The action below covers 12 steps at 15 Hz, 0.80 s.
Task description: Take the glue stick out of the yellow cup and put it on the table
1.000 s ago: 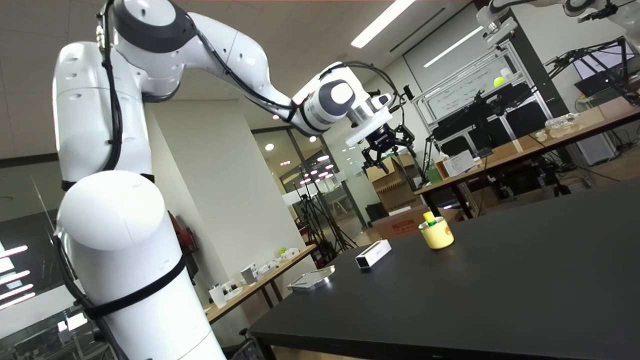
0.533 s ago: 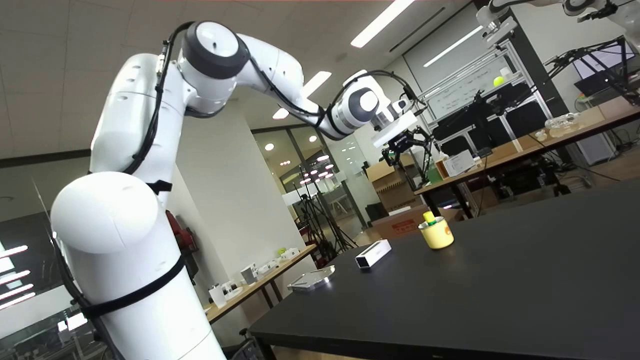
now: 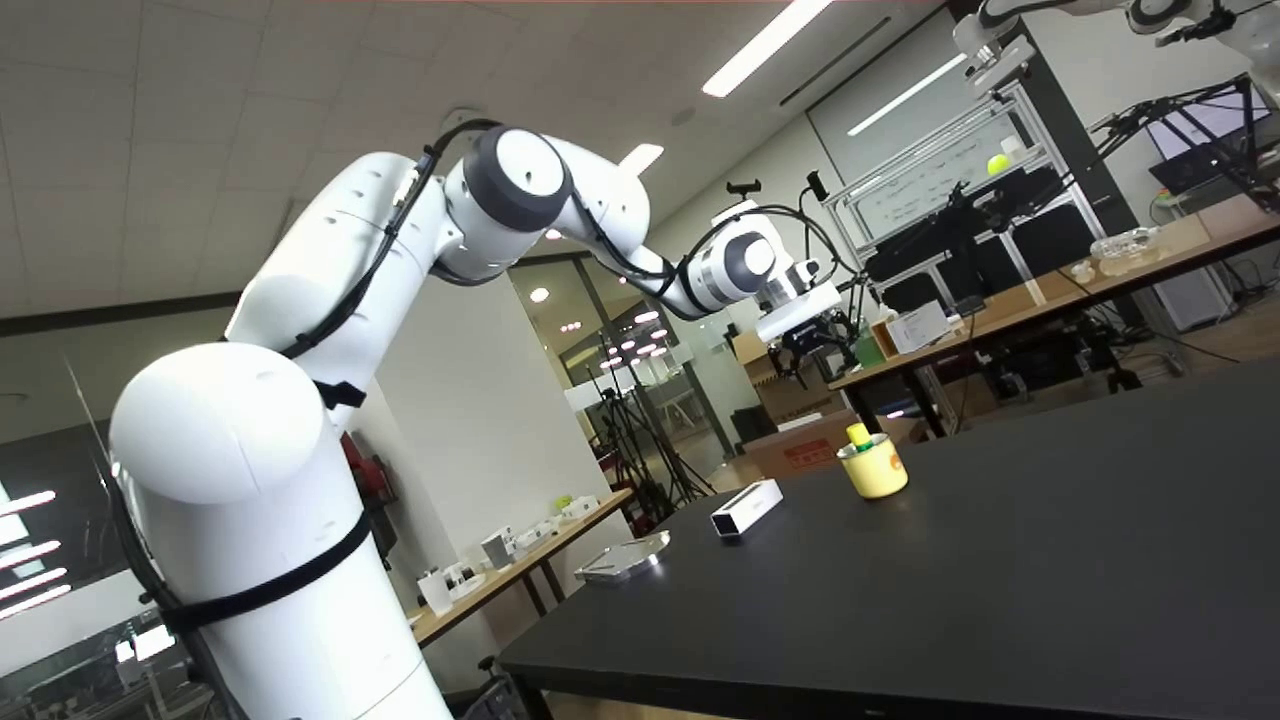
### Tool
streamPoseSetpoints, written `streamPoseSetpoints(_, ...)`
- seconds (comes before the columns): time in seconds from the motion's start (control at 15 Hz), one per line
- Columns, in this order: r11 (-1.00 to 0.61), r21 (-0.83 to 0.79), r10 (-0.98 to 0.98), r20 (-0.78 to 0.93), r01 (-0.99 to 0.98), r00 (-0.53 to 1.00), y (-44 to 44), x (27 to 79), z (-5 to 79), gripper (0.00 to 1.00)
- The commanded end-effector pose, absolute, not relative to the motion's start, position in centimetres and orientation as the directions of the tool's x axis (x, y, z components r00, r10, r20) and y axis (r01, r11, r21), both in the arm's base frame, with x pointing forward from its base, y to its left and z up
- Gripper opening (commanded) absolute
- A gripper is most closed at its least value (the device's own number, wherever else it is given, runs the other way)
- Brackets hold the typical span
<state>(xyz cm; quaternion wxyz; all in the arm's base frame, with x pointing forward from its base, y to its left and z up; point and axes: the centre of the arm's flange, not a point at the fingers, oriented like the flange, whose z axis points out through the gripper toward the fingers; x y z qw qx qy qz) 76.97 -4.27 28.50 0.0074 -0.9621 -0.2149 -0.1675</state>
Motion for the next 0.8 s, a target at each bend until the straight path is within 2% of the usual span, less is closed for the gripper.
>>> streamPoseSetpoints(0.0,-0.912,0.055,0.404,0.299,0.407,0.865,-4.4,80.1,26.5,1.00)
streamPoseSetpoints(0.73,-0.914,-0.005,0.397,0.195,0.406,0.897,-5.4,81.6,21.1,1.00)
